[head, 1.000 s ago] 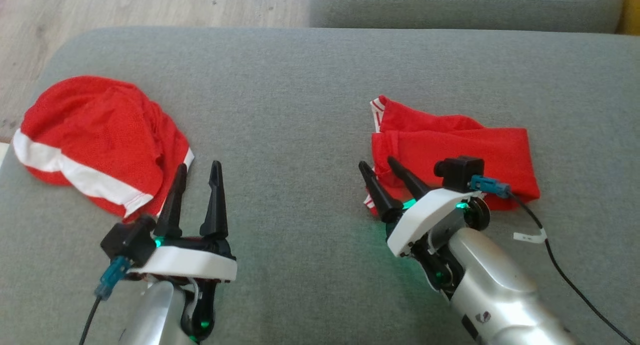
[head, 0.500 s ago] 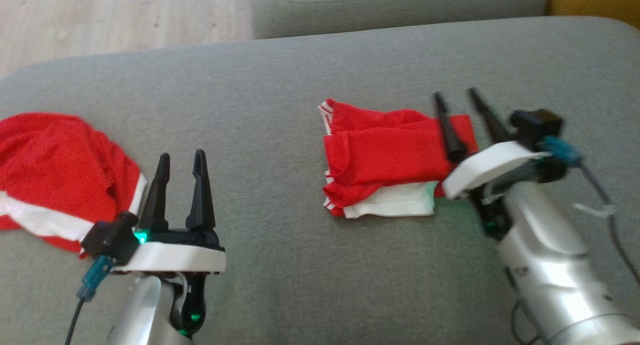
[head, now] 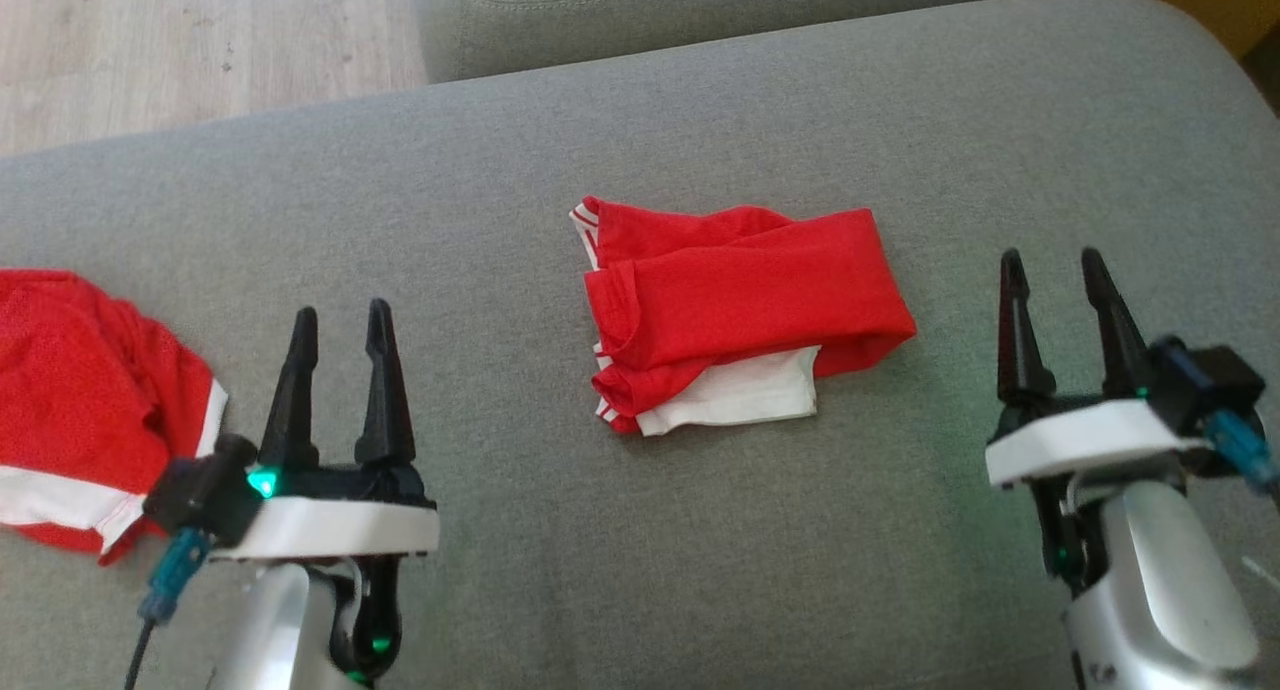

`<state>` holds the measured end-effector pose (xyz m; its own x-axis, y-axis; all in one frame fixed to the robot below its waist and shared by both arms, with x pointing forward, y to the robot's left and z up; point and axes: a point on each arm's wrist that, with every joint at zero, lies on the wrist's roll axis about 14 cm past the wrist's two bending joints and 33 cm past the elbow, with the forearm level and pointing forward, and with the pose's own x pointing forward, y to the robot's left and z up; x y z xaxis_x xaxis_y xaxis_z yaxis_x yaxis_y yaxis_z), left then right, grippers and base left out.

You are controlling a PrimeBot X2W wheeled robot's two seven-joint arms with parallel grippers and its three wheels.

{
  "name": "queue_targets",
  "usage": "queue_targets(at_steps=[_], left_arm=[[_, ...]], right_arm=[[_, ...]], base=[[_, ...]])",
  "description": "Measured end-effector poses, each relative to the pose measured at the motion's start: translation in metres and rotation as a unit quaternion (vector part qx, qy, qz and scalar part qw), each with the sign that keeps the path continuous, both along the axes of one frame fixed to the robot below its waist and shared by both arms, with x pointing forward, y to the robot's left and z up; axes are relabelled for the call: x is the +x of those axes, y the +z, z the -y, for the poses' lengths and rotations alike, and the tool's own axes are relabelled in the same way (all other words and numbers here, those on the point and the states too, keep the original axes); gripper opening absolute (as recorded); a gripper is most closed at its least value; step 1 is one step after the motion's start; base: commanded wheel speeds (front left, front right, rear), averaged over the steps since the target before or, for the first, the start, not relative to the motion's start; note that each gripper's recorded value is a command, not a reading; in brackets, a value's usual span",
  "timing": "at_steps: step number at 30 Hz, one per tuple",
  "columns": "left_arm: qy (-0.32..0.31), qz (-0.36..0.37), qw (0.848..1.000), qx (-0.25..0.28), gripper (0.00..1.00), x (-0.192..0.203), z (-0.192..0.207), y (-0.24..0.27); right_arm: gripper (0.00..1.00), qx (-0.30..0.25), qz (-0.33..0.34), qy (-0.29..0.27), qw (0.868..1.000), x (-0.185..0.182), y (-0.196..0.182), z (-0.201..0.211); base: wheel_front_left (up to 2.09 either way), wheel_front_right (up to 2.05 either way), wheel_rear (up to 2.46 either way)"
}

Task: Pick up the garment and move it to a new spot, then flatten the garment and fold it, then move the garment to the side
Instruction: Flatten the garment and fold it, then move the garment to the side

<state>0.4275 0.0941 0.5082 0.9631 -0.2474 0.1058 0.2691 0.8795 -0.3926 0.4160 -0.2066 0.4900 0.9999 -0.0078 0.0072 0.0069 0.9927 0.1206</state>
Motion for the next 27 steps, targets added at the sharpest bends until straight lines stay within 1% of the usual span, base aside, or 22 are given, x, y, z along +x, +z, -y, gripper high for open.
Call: queue_targets(at_steps=[6, 12, 16, 21, 24, 27], left_arm=[[-0.004, -0.002, 1.0, 0.024, 1.0, -0.007, 0.002, -0.005], [-0.003, -0.004, 1.0, 0.024, 1.0, -0.008, 0.0, -0.007], [-0.007, -0.012, 1.0, 0.024, 1.0, -0.008, 0.002, -0.014], [-0.008, -0.022, 0.999, 0.025, 1.0, -0.001, 0.002, -0.022], [-0.007, -0.023, 0.999, 0.026, 1.0, 0.004, 0.001, -0.024], [0.001, -0.03, 0.999, 0.025, 1.0, 0.007, -0.005, -0.029]], right_arm=[[1.0, 0.005, -0.003, -0.006, 1.0, -0.013, -0.005, 0.001], [1.0, 0.01, -0.002, 0.0, 1.0, -0.01, -0.005, -0.005], [1.0, 0.005, -0.014, 0.005, 1.0, -0.001, -0.011, -0.007], [1.0, 0.002, -0.056, 0.01, 0.998, 0.022, -0.027, -0.01], [1.0, 0.01, -0.095, 0.016, 0.995, 0.033, -0.047, -0.015], [1.0, 0.019, -0.149, 0.02, 0.988, 0.038, -0.076, -0.02]], base=[[0.0, 0.0, 0.0], [0.0, 0.0, 0.0], [0.0, 0.0, 0.0], [0.0, 0.0, 0.0], [0.0, 0.0, 0.0], [0.0, 0.0, 0.0]])
